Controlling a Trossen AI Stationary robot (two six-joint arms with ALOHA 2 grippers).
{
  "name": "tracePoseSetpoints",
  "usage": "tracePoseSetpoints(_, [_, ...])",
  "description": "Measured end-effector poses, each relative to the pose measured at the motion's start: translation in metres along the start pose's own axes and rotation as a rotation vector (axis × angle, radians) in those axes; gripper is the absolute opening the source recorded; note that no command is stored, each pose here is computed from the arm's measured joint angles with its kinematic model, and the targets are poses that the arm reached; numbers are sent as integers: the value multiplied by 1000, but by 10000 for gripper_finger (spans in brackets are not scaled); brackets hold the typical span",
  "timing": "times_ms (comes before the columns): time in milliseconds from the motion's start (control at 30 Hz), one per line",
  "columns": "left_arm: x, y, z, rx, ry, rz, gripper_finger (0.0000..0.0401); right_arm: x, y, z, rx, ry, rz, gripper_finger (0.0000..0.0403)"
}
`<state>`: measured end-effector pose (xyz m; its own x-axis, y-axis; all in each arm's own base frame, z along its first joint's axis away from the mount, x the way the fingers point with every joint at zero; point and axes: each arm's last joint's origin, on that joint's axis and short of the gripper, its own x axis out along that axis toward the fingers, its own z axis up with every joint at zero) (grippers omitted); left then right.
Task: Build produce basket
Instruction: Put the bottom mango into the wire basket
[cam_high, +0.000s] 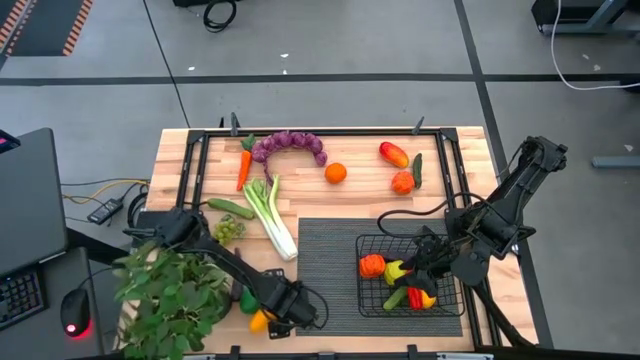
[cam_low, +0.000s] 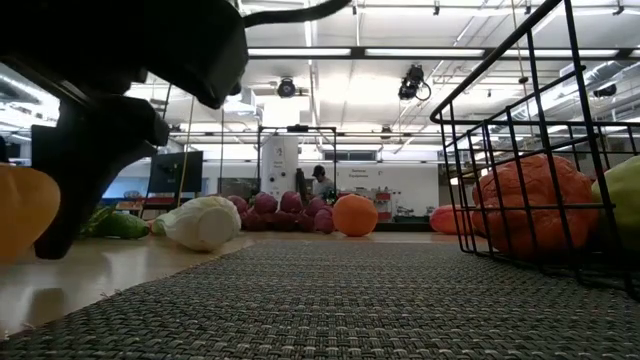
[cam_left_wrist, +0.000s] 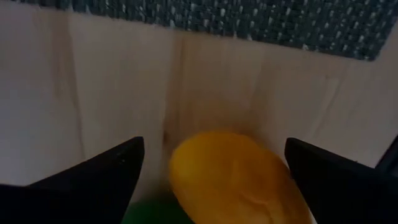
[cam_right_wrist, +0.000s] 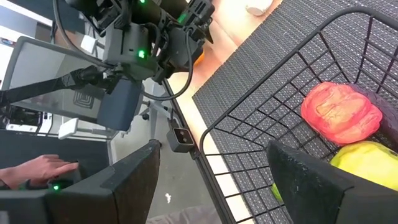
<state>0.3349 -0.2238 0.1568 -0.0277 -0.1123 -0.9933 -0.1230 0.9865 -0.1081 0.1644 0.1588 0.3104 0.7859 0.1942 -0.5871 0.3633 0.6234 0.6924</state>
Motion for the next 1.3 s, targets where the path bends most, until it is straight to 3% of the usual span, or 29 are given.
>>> tracePoseSetpoints(333, [-1,8,5,20,23,-5,339,0,0,0,1,10,2,299])
tracePoseSetpoints(667, [-4,21,14,0,40,-32,203,0,0,0,0,10,2,299])
tracePoseSetpoints(1133, [-22,90,65,-185,-29,-80,24,0,0,-1,2,45,8,299])
tracePoseSetpoints(1300, [-54,109,86,-229,-81,-150,6,0,0,-2,24,61,11,299])
